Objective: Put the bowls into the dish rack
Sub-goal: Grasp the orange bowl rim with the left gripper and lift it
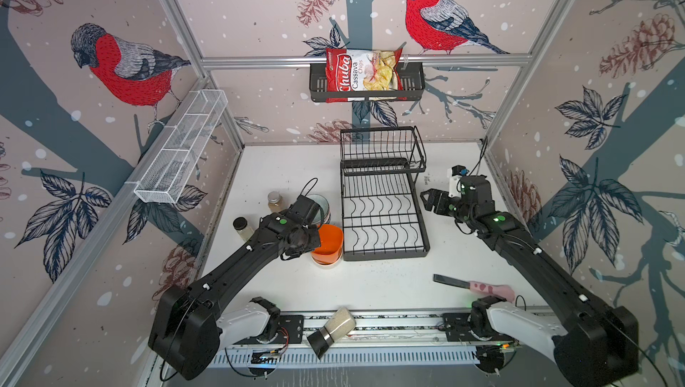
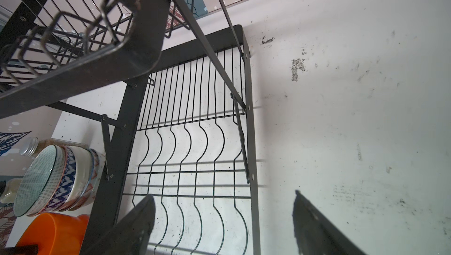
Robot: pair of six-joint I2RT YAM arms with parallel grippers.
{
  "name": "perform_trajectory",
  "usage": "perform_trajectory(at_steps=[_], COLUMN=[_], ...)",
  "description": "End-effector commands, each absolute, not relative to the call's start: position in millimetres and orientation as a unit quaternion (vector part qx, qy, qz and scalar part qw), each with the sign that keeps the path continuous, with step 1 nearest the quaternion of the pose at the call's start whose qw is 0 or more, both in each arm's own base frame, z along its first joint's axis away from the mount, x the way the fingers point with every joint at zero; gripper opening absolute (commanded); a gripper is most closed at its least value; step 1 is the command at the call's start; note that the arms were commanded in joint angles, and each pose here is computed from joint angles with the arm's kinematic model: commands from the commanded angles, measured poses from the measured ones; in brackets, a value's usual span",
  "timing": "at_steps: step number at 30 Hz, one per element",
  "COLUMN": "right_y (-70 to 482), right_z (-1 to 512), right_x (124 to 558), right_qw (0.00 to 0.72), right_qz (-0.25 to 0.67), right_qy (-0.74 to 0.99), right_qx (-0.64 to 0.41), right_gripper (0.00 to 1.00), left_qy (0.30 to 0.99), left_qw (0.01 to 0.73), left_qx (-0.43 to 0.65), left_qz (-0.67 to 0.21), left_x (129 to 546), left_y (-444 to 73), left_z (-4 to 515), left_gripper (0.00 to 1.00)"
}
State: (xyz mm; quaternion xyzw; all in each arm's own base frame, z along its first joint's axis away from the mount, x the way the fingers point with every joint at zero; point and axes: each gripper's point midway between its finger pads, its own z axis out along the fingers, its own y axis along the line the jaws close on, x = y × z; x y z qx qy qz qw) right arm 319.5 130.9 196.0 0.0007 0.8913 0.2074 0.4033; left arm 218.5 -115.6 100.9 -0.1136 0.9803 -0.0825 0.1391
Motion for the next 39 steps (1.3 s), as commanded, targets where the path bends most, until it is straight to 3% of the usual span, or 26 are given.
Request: perform_trajectory(at_steps=[1,4,13,23,39], right_y=[134.1,135.2,136.3,145.1,175.2], right_z=[203.5,203.8,199.8,196.5,213.7], right_x=[321.9,322.1,321.4,320.9,306.3], right_qw=[0.415,0.415,0.408,0.396,0.376], right_qz=[0.218,0.22,0.221,0.241,0.344], right_qy=[0.883,0.883,0.886,0.886,0.859], right_qx=[-0.001,-0.002,-0.003,-0.012,-0.053], right_gripper=[0.88,0.88,0.88,0.9,0.98], left_qy=[0.978,0.977,0.975,0.954,0.916], left_qw=[0.15,0.153,0.162,0.189,0.246], left_qx=[-0.108,-0.105,-0.083,-0.018,0.024], left_qz=[-0.099,-0.102,-0.126,-0.233,-0.317], left_x=[222.2,222.0,223.7,225.4,244.4], left_y=[-120.7,-120.9,-129.0,-168.2,-219.1], left_z=[106.0,107.5,113.8,140.7,173.9], left_gripper=[0.08,0.0,0.0,0.0,0.0])
